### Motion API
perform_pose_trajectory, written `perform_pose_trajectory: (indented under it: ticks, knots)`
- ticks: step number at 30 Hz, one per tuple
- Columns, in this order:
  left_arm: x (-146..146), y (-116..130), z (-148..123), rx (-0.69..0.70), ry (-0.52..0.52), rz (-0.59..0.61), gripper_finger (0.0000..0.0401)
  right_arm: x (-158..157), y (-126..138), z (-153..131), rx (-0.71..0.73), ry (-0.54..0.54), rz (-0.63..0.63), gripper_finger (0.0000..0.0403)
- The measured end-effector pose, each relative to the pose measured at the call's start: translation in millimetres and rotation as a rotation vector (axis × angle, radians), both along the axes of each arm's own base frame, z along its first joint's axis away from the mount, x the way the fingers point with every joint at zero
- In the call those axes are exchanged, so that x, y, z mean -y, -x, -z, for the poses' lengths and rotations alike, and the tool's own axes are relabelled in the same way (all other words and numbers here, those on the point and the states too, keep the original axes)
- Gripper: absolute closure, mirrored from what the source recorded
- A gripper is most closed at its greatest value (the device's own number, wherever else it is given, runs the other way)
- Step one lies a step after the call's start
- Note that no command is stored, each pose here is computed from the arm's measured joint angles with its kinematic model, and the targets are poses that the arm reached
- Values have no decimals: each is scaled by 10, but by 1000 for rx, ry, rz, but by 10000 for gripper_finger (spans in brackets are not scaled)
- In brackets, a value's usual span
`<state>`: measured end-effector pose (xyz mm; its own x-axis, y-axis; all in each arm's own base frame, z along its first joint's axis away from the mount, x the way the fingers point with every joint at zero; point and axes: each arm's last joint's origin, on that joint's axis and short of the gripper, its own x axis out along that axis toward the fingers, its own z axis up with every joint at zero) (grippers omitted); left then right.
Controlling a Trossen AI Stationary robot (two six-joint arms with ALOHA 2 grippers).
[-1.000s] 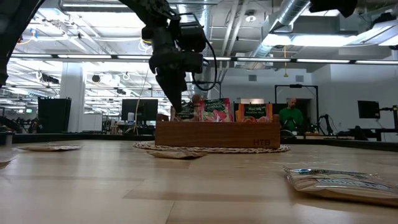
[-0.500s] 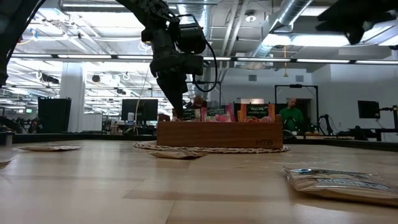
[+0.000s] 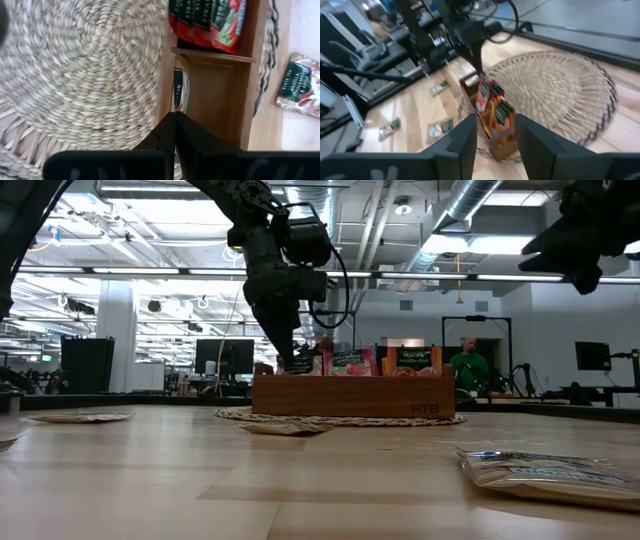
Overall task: Pick & Place Tea
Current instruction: Put the brown tea bag into the left section of the wooden organizer
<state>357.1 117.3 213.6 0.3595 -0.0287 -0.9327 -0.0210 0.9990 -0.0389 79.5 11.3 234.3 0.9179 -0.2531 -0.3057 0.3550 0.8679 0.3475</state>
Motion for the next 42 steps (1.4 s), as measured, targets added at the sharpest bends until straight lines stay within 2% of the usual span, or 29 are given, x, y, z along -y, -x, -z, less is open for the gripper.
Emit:
perform_pose_trajectory:
  ticks: [3, 11, 26, 30, 35, 40, 42]
  knots:
    - [-8, 4, 2, -13, -30, -14, 401, 6, 7, 19, -8, -30, 27, 280]
    - [-13, -25, -88, -3, -50, -14, 388, 24, 10, 13, 1, 1, 86, 280]
    - [-2, 4, -111, -40, -28, -40, 302, 24, 10, 12, 1, 3, 88, 280]
    - [-8, -5, -297, -56, -31, -50, 283, 29, 24, 6, 4, 22, 80, 280]
    - [-7, 3, -700, -66, -28, -67, 273, 60, 139, -49, 89, 21, 53, 280]
    - [49, 63, -1086, -60, 48, -99, 272, 45, 192, 25, 232, 10, -27, 280]
    - [83, 122, -1189, -72, 98, -107, 272, 12, 150, 108, 219, 7, -62, 280]
